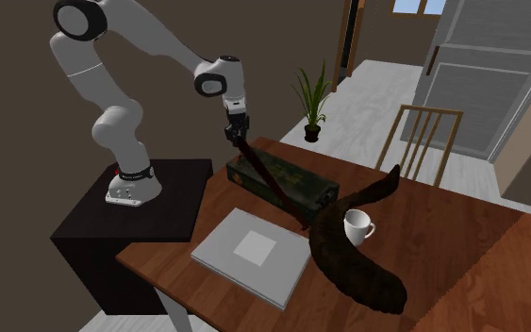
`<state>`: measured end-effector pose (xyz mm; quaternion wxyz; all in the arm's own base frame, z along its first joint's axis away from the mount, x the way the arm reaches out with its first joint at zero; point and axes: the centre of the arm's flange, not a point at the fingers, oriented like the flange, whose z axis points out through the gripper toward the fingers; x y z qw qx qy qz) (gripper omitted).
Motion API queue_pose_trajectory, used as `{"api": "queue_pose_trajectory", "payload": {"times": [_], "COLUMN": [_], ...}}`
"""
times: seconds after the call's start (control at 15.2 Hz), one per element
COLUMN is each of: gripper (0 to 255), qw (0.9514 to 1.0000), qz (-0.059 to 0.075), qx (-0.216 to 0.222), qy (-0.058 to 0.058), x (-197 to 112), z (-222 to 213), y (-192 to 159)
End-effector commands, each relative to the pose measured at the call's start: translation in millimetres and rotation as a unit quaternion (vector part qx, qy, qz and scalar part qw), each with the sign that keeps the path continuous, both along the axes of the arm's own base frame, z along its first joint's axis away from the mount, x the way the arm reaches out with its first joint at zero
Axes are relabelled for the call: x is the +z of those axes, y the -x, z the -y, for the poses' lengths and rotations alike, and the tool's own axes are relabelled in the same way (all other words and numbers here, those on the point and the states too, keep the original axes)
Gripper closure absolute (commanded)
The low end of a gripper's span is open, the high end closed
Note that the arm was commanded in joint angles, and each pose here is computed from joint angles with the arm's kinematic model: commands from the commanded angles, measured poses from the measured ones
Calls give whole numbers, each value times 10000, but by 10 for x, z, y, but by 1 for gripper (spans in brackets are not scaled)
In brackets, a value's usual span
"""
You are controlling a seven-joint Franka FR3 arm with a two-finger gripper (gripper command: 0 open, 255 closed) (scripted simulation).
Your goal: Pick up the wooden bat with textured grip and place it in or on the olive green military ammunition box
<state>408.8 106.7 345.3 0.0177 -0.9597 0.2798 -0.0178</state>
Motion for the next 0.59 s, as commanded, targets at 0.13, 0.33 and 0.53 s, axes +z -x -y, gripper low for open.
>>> {"api": "queue_pose_trajectory", "payload": {"times": [0.13, 0.33, 0.53], "gripper": [255, 255, 255], "qw": [10000, 10000, 10000], "qz": [9, 9, 9], "qx": [15, 15, 15], "qy": [-4, -4, -4], "x": [-83, -241, -400], "z": [-253, -253, -253], "y": [-23, -23, -23]}}
